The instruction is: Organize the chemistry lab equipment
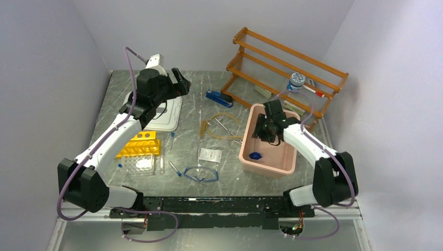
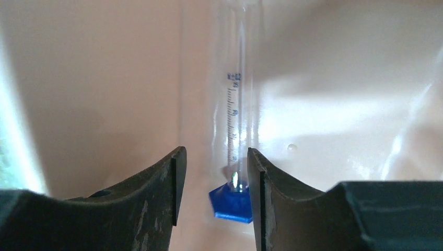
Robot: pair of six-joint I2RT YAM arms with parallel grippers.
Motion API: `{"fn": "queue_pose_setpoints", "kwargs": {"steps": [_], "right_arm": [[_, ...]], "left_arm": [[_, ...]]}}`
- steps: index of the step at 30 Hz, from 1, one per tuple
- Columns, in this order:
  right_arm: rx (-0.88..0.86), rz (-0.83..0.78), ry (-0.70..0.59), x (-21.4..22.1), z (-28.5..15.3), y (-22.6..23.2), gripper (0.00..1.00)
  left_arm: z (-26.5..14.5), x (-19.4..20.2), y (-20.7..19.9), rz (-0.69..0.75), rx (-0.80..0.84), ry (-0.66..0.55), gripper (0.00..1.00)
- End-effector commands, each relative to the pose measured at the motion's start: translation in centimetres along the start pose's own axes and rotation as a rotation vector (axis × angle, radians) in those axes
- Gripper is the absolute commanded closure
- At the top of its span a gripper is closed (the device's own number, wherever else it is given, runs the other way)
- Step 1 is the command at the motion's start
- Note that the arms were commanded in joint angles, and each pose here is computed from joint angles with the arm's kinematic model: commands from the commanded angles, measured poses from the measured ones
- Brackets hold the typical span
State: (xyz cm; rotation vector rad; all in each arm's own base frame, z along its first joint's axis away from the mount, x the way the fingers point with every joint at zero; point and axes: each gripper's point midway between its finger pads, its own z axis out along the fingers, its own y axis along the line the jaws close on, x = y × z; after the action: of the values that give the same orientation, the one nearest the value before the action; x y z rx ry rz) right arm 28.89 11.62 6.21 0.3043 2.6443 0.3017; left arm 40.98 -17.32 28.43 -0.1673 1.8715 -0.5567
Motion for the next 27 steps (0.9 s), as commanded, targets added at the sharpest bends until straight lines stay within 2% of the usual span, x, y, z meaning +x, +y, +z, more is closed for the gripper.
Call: {"fn": "queue_pose_setpoints", "kwargs": {"steps": [1,6,9,16,21,24,27], "right_arm": [[0.006,-0.002,-0.130,-3.5,-3.8,0.6,0.50],[-0.014,-0.074,-0.212,-5.4,-6.2,1.1,0.48],[-0.028,-0.038,-0.262,-6.8,-7.7,1.8,0.49],[-0.201,-0.014,-0.282,-8.6,-10.7,5.8,0.50],[-0.298,0.009,-0.269,-8.2,-11.6,7.5,0.51],[-0.321,0.024,-0.265,-7.7,-11.7,7.7,0.52],[-0.326,0.038,-0.269,-7.5,-11.9,7.6,0.53]], "left_arm": [[-0.2,0.1,-0.2,0.012,0.006,0.037,0.05],[-0.1,4.3,-0.1,0.026,0.049,0.194,0.03],[-0.3,7.3,0.1,0.066,0.072,0.297,0.04],[-2.1,16.2,0.0,0.237,0.104,0.588,0.34],[-3.2,20.9,0.8,0.380,0.137,0.690,0.39],[-3.2,22.2,1.7,0.459,0.166,0.729,0.44],[-2.8,22.9,0.9,0.526,0.261,0.762,0.52]]}}
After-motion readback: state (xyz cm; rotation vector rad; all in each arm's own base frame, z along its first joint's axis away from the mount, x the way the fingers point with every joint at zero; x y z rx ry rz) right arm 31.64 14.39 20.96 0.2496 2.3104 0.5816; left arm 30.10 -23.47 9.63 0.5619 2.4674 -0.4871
